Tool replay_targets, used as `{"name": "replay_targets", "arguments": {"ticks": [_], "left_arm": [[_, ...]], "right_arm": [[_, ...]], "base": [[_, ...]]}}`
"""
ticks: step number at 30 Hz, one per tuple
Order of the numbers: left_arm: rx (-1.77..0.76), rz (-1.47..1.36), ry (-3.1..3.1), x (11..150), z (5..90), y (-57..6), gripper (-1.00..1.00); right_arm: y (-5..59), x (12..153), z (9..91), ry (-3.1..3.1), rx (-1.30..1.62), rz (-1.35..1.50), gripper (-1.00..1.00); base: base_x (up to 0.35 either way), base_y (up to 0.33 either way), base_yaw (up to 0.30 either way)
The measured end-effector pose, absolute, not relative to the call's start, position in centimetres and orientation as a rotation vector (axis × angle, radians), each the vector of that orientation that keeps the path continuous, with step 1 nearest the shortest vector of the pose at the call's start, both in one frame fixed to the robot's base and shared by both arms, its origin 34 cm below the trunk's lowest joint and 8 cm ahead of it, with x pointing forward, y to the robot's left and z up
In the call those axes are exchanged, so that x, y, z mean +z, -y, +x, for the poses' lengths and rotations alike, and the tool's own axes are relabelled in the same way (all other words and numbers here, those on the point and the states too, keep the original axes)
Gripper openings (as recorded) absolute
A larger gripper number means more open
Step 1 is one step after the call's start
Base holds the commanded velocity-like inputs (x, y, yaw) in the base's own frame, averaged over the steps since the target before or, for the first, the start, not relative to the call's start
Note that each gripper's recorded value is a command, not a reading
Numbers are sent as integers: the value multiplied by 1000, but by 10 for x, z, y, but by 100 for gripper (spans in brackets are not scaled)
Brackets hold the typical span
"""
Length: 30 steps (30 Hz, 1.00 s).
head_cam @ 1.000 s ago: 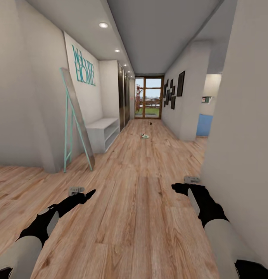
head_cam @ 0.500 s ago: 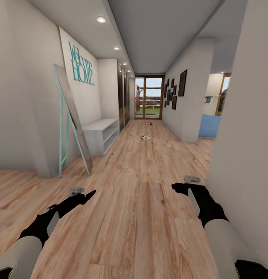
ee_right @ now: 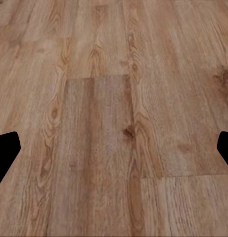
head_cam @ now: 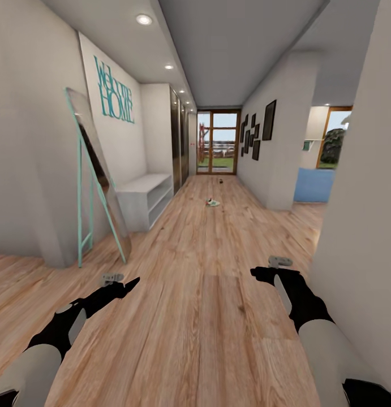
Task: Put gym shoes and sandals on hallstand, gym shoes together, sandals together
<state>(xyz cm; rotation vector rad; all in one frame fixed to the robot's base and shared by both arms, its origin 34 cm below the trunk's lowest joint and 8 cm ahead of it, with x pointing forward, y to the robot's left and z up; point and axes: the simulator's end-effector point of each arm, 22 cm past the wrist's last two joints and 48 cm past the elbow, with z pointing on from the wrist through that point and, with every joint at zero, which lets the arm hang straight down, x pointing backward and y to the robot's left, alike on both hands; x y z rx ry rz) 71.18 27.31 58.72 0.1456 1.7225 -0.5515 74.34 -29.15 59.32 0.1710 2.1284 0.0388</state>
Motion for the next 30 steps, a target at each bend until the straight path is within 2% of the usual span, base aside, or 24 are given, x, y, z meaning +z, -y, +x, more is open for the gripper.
{"name": "replay_targets", "arguments": {"ticks": [15, 24, 30], "left_arm": [[-551, 146, -1723, 587, 712, -273, 100], [-552, 146, -1722, 587, 712, -273, 100], [-553, 146, -1722, 587, 712, -273, 100]], "right_arm": [[291, 593, 743, -2128, 39, 171, 100], [291, 594, 743, -2128, 39, 171, 100], [291, 593, 743, -2128, 40, 171, 100]], "base": [[348, 0, -3], [348, 0, -182], [348, 0, -45]]}}
